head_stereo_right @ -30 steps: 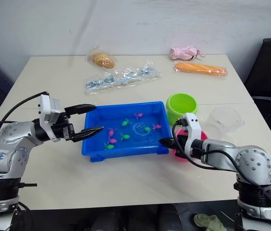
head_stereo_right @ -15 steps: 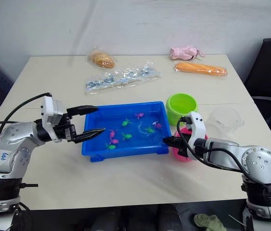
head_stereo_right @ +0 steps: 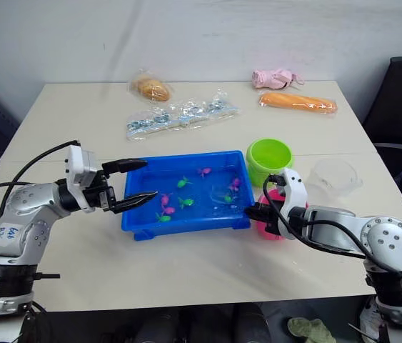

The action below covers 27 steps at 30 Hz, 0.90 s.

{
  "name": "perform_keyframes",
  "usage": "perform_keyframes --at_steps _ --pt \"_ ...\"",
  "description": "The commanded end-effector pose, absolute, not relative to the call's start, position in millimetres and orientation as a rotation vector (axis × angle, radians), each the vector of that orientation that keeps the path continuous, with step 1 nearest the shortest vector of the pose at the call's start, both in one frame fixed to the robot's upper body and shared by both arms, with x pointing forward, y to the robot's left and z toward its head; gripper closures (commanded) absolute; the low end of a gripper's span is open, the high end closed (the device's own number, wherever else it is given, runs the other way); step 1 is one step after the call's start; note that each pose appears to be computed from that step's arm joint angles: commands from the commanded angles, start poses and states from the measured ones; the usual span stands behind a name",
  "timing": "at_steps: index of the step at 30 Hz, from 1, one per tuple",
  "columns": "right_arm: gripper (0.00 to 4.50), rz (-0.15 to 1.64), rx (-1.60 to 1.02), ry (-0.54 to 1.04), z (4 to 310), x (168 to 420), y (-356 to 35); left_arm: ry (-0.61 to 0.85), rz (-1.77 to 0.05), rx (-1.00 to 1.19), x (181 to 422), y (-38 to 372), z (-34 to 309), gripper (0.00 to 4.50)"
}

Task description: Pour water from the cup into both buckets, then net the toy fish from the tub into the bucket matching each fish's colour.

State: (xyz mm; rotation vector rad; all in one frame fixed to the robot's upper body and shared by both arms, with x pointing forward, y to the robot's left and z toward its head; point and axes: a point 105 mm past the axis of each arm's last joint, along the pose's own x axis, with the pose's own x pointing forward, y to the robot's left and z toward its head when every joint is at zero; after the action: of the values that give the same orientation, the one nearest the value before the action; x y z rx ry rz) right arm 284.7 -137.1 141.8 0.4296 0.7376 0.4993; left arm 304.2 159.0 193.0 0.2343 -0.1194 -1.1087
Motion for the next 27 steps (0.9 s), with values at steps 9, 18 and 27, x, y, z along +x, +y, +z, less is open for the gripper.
perform_keyframes --at_steps 9,18,27 --pt "4.5 0.437 0.382 0.691 148.7 294.7 -142.5 -0.159 -1.113 0.252 305.3 155.9 198.6 0.03" --pt "4.5 0.402 0.278 0.598 149.8 312.1 -143.1 -0.16 -1.118 0.258 308.0 155.5 200.6 0.03" --pt "4.5 0.402 0.249 0.553 150.8 325.3 -135.9 -0.165 -1.112 0.262 307.4 156.5 202.3 0.03"
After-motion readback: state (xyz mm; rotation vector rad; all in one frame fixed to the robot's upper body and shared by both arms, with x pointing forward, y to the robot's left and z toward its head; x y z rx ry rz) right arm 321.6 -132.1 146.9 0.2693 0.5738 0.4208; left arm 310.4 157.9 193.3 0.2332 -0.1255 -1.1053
